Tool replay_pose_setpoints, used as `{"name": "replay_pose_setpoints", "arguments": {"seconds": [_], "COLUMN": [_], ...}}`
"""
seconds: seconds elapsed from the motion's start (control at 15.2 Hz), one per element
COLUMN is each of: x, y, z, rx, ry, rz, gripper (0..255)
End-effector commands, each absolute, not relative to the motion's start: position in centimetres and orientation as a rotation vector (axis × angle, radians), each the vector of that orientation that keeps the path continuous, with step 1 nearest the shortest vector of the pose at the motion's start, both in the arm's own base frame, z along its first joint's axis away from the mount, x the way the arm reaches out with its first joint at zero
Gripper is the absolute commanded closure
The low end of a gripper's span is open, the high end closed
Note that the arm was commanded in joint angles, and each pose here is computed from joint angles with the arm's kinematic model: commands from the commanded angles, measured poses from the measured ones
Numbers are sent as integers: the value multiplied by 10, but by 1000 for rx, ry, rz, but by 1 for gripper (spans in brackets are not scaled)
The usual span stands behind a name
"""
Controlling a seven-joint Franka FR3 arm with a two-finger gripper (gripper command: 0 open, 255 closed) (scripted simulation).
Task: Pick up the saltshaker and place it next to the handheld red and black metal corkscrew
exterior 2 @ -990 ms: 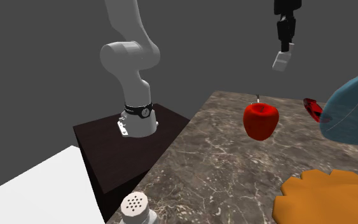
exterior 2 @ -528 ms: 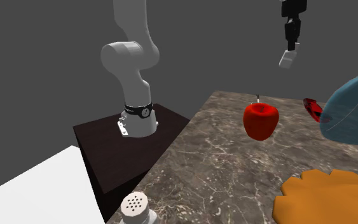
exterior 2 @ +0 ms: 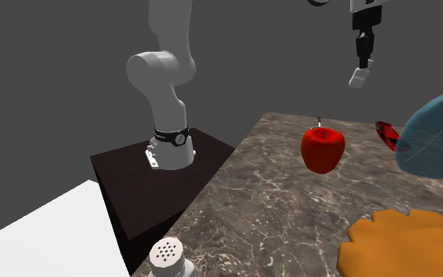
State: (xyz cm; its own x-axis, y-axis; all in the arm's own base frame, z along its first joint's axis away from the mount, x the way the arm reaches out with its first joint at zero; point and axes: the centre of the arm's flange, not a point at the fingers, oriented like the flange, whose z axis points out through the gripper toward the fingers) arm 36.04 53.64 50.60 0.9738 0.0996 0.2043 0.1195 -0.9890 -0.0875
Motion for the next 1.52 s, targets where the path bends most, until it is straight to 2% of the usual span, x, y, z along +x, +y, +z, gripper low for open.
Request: {"name": "replay_pose_setpoints", "arguments": {"seconds": [0.0, 1.45], "x": [359, 359], "y": [536, 536], "z": [495, 378], "rx": [-3022, -3022], "ry": [-168, -168], "rz": [-306, -306], "gripper": [255, 255]}}
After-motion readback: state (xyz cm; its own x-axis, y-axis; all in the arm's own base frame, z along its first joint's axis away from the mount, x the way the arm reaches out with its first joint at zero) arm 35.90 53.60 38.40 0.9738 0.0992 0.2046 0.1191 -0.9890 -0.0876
